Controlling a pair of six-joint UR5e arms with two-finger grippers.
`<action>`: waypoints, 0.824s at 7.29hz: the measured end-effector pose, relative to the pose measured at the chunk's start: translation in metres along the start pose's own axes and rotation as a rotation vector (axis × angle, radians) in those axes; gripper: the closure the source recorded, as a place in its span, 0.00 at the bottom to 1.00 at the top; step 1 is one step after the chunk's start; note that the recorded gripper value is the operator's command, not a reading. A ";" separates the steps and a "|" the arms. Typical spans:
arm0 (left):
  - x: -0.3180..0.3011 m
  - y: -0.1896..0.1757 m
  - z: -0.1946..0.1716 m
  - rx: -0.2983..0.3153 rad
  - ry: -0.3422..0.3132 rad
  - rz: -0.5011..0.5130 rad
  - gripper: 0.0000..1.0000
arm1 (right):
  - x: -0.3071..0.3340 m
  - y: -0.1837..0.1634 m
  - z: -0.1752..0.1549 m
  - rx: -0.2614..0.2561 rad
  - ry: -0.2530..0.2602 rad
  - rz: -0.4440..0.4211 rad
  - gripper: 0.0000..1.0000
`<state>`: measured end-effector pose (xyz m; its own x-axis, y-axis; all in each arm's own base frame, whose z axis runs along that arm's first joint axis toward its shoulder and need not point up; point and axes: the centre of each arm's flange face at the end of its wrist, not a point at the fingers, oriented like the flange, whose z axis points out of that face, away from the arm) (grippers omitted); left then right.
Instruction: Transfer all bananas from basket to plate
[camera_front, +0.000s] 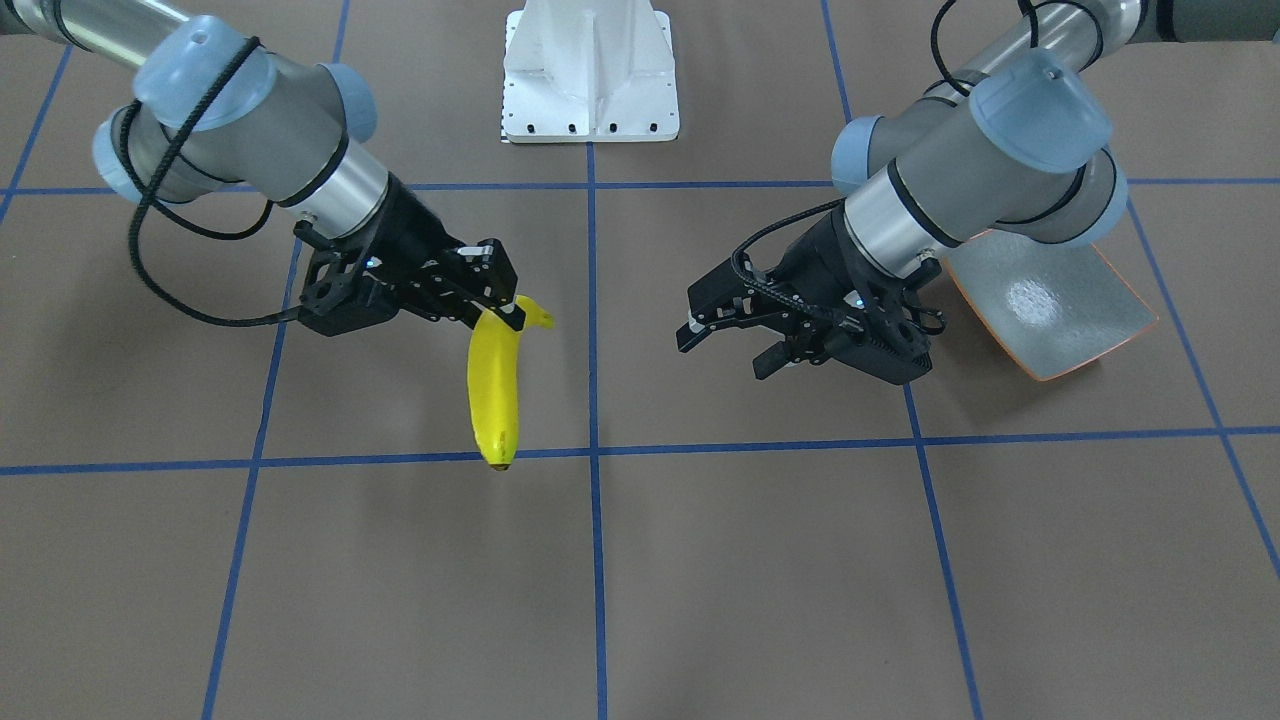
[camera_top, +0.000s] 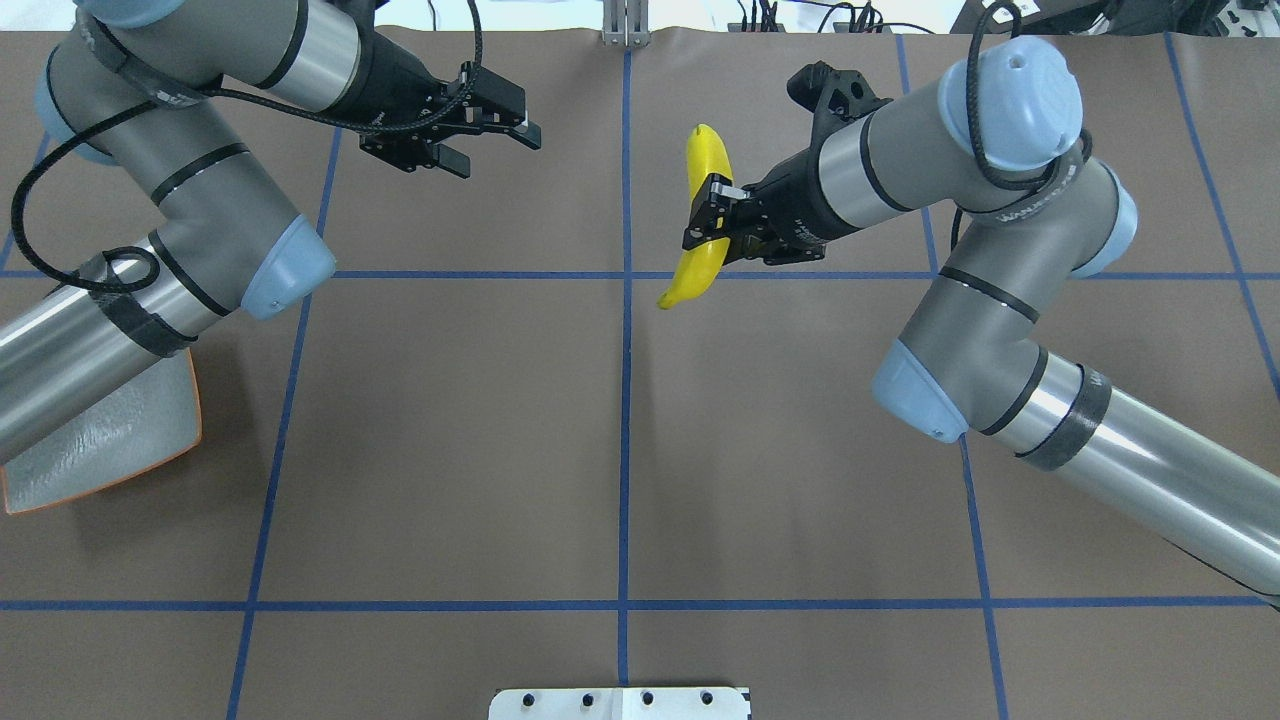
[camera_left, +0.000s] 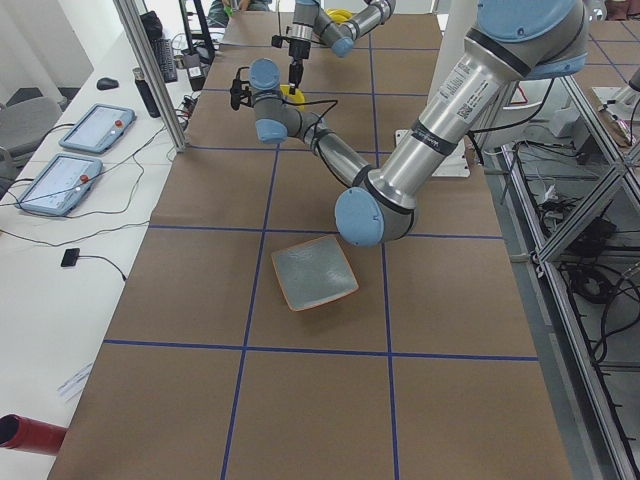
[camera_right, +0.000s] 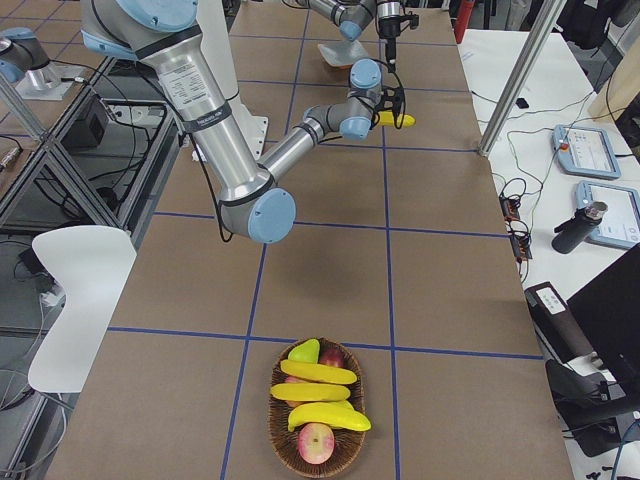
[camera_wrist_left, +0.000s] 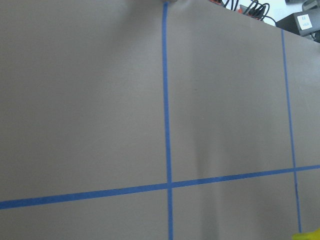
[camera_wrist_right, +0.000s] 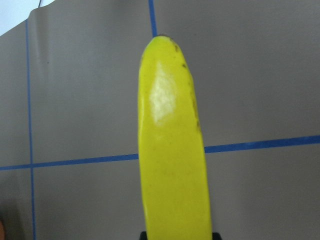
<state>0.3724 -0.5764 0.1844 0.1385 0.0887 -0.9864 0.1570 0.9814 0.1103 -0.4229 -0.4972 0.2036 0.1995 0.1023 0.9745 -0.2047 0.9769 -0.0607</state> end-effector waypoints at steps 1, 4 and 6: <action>0.006 0.008 0.004 -0.003 0.049 0.011 0.00 | -0.012 0.012 0.007 -0.002 -0.033 0.022 1.00; 0.022 0.016 0.016 -0.011 0.152 0.018 0.00 | -0.027 0.039 0.019 -0.015 -0.121 0.006 1.00; 0.034 0.033 0.037 0.001 0.197 -0.030 0.01 | -0.038 0.053 0.026 0.021 -0.163 -0.013 1.00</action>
<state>0.4181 -0.5477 0.1589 -0.0599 0.0909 -0.9941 0.1588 0.9840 0.0804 -0.4664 -0.4545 0.1689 0.0445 0.0559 0.9974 -0.2238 0.9736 -0.0446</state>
